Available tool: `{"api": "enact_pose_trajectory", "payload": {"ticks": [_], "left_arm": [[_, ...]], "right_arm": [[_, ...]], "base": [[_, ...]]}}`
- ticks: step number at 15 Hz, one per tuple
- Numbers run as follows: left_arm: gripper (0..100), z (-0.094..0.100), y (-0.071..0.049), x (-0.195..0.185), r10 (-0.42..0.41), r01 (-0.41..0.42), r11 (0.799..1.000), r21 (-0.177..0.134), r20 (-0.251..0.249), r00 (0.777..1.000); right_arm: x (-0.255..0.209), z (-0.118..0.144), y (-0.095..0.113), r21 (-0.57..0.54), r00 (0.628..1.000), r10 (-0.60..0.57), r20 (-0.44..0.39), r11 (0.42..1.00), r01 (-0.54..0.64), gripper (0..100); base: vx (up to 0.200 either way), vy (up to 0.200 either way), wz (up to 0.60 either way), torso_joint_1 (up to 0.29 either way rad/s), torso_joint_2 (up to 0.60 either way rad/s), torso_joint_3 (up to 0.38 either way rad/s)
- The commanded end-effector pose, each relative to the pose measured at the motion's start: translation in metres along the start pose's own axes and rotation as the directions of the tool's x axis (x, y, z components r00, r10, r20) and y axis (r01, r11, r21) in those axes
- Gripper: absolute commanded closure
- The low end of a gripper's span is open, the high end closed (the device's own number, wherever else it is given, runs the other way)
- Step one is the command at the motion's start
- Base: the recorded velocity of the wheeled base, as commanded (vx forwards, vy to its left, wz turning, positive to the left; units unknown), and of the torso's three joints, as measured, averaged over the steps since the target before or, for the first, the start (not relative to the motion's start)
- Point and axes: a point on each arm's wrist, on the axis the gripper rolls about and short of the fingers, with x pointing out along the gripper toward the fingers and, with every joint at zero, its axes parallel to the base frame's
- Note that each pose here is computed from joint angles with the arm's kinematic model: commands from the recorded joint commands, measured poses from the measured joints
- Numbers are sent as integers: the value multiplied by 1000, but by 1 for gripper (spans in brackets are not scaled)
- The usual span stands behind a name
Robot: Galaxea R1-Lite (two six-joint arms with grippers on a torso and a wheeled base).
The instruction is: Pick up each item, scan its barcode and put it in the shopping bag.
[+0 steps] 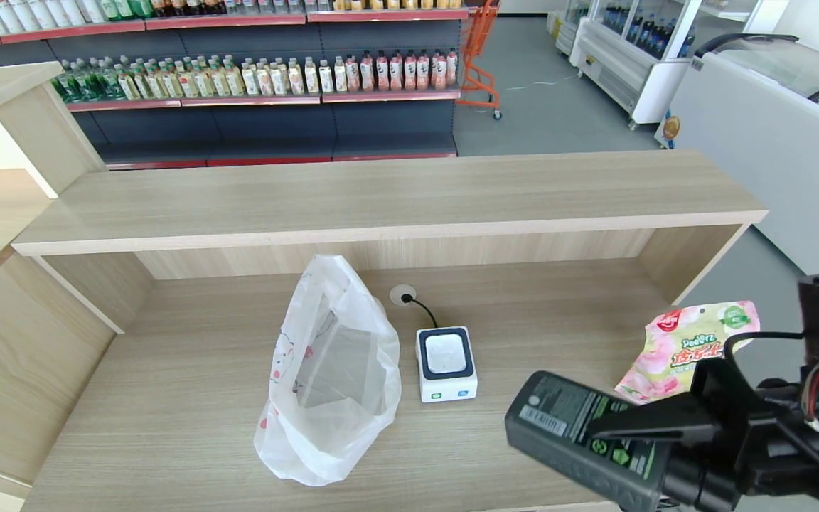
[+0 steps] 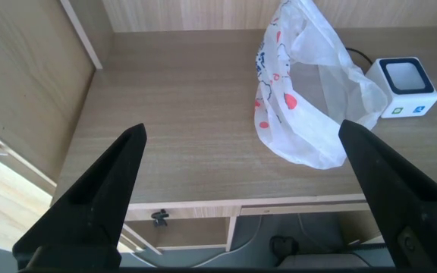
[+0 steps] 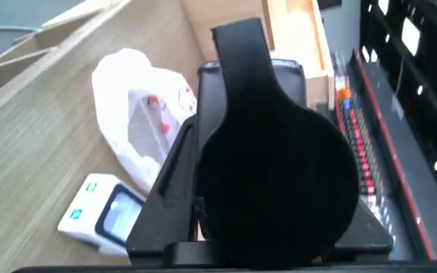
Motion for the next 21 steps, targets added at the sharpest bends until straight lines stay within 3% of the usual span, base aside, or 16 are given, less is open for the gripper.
{"api": "enact_pose_trajectory", "payload": {"ticks": [1,2,3,4,5,7,8,9,11,12,14,15,20,21], "left_arm": [[0,0,0,0,0,0,1000,0,1,1000],[0,0,0,0,0,0,1000,0,1,1000],[0,0,0,0,0,0,1000,0,1,1000],[0,0,0,0,0,0,1000,0,1,1000],[0,0,0,0,0,0,1000,0,1,1000],[0,0,0,0,0,0,1000,0,1,1000],[0,0,0,0,0,0,1000,0,1,1000],[0,0,0,0,0,0,1000,0,1,1000],[0,0,0,0,0,0,1000,0,1,1000],[0,0,0,0,0,0,1000,0,1,1000],[0,0,0,0,0,0,1000,0,1,1000],[0,0,0,0,0,0,1000,0,1,1000],[0,0,0,0,0,0,1000,0,1,1000],[0,0,0,0,0,0,1000,0,1,1000]], "right_arm": [[-52,0,-11,270,947,-6,-322,958,98,100],[-51,3,-4,421,950,7,-314,897,133,100],[-50,1,-2,503,947,22,-320,851,150,100],[-48,-4,1,653,946,38,-321,732,192,100],[-47,-10,0,784,935,56,-349,565,259,100],[-33,-27,-3,895,898,121,-422,214,392,100],[-24,-36,-4,910,901,129,-413,15,415,100],[-13,-60,-4,845,885,158,-438,-265,465,100],[12,-95,11,699,845,246,-475,-477,533,100],[24,-105,18,637,842,272,-466,-557,533,100],[50,-124,31,538,831,317,-458,-645,543,100],[61,-127,35,504,818,340,-464,-658,559,100],[91,-142,42,485,812,359,-460,-665,569,100],[101,-144,51,468,791,393,-469,-649,600,100]], "base": [[0,0,0,0,0,0],[0,0,0,0,0,0],[0,0,0,0,0,0],[0,0,0,0,0,0],[0,0,0,0,0,0],[0,0,0,0,0,0],[0,0,0,0,0,0],[0,0,0,0,0,0],[0,0,0,0,0,0],[0,0,0,0,0,0],[0,0,0,0,0,0],[0,0,0,0,0,0],[0,0,0,0,0,0],[0,0,0,0,0,0]]}}
